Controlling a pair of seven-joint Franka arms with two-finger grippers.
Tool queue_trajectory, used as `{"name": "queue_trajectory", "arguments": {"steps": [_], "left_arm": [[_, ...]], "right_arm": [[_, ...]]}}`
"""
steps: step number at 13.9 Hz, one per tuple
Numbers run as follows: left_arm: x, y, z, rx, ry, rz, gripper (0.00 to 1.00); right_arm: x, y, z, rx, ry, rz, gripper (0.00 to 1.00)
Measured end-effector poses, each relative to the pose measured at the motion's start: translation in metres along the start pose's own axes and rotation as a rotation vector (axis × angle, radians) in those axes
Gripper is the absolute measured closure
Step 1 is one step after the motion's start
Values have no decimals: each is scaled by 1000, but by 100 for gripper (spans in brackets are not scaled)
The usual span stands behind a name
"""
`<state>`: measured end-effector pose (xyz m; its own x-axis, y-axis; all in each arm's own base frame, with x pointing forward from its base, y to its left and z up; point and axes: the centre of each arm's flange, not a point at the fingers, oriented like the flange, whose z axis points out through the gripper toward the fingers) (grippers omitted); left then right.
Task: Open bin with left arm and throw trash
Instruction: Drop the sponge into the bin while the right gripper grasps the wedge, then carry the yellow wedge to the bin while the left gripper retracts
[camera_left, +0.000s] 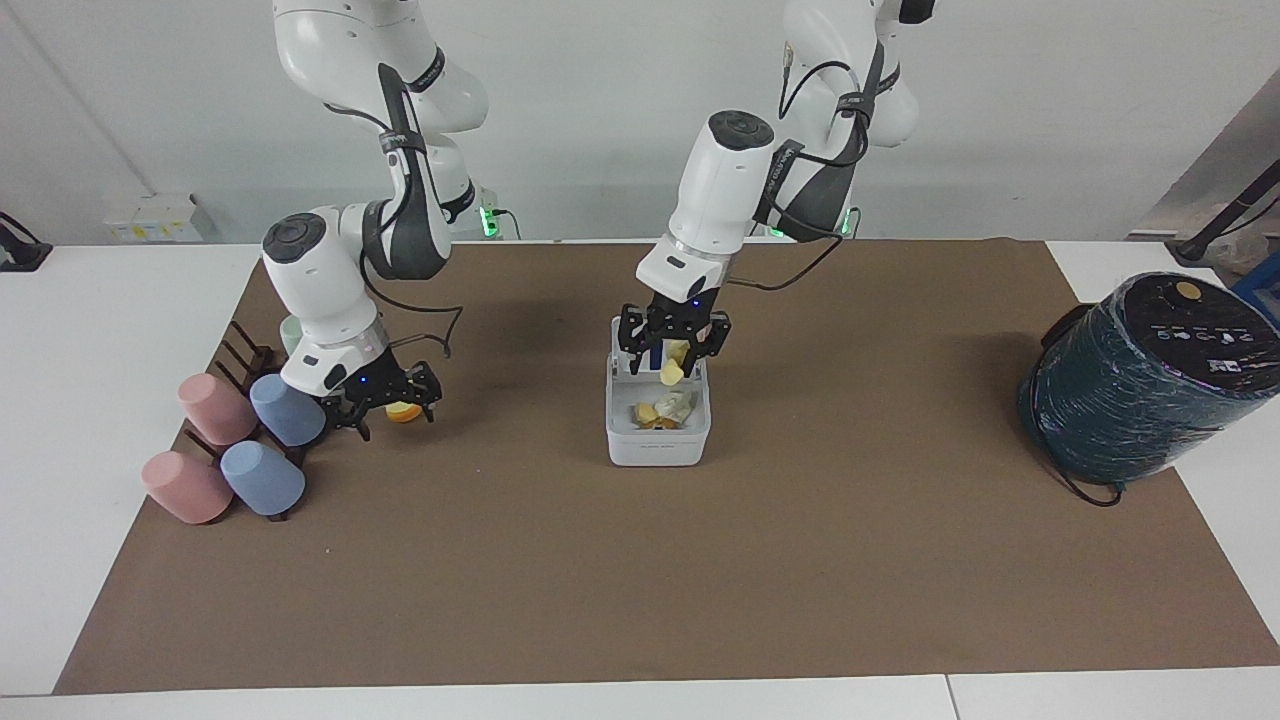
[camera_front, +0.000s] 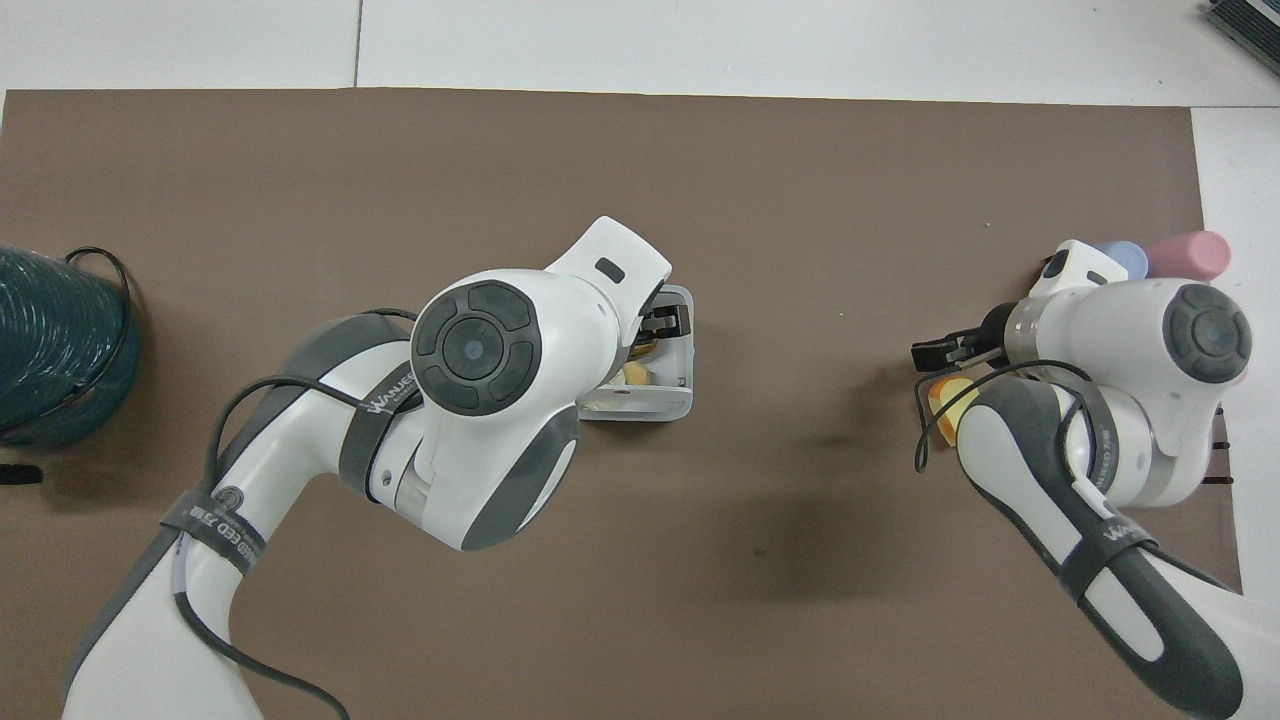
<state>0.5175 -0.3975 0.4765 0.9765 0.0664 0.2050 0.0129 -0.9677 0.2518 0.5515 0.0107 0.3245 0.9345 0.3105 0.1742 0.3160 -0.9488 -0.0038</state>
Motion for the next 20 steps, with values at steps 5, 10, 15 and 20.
{"name": "queue_trajectory", "arguments": {"steps": [5,10,15,20], "left_arm": [[4,3,3,12,-16,-3,0],[69,-61,-77,118,-118,-13,0],[131,-223,-130,210,-165,97,0],[138,-290,-161,317,-181,147,0]], "right_arm": [[-62,-5,14,17,-64,-120,1],[-62,-5,10,11,-52,-129,59],[-56,-4,0,-1,-24,-144,92],[-20,-5,-49,-41,88,-119,94]]}}
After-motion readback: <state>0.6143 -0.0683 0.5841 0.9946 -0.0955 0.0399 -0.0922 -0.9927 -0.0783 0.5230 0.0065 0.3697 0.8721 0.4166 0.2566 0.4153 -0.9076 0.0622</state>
